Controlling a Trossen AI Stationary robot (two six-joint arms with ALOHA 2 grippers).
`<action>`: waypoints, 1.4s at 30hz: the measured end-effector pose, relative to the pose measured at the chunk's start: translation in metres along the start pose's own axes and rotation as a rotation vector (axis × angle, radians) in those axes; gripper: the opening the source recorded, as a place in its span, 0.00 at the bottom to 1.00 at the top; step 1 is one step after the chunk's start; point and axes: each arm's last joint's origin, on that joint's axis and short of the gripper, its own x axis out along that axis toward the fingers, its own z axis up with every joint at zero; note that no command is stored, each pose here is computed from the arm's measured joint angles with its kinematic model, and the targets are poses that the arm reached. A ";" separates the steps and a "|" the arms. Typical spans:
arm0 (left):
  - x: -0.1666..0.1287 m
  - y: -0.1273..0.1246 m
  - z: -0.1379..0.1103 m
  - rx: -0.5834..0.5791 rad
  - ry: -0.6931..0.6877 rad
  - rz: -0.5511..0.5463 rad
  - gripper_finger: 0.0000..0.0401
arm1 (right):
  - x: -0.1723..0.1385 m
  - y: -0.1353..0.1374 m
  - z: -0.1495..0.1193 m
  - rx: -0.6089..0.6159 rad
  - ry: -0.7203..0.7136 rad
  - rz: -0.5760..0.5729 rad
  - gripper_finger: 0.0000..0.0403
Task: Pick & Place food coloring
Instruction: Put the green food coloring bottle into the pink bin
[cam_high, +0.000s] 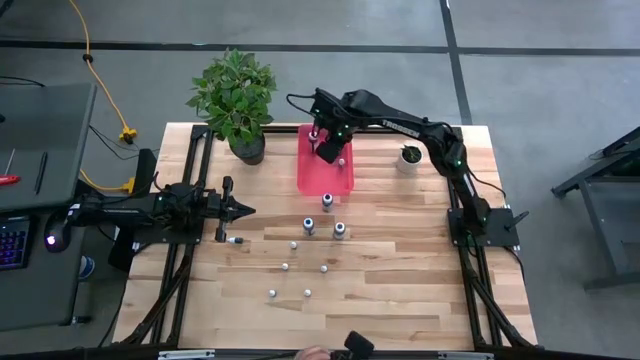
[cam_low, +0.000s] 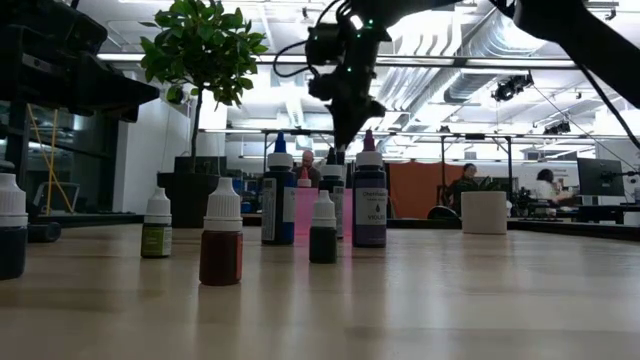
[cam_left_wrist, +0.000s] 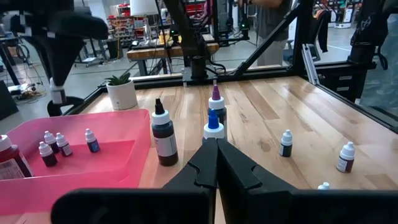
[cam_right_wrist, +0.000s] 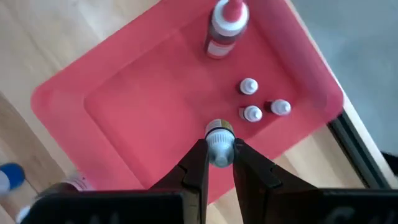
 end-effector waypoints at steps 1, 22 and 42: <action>0.000 0.000 0.000 0.000 0.000 0.000 0.00 | 0.003 -0.001 0.000 -0.022 0.008 0.005 0.12; 0.000 0.000 0.000 0.000 0.001 0.000 0.00 | 0.072 -0.016 -0.009 -0.300 0.085 0.051 0.12; 0.000 0.000 0.000 0.000 0.001 0.000 0.00 | 0.088 -0.031 -0.008 -0.179 0.031 0.070 0.12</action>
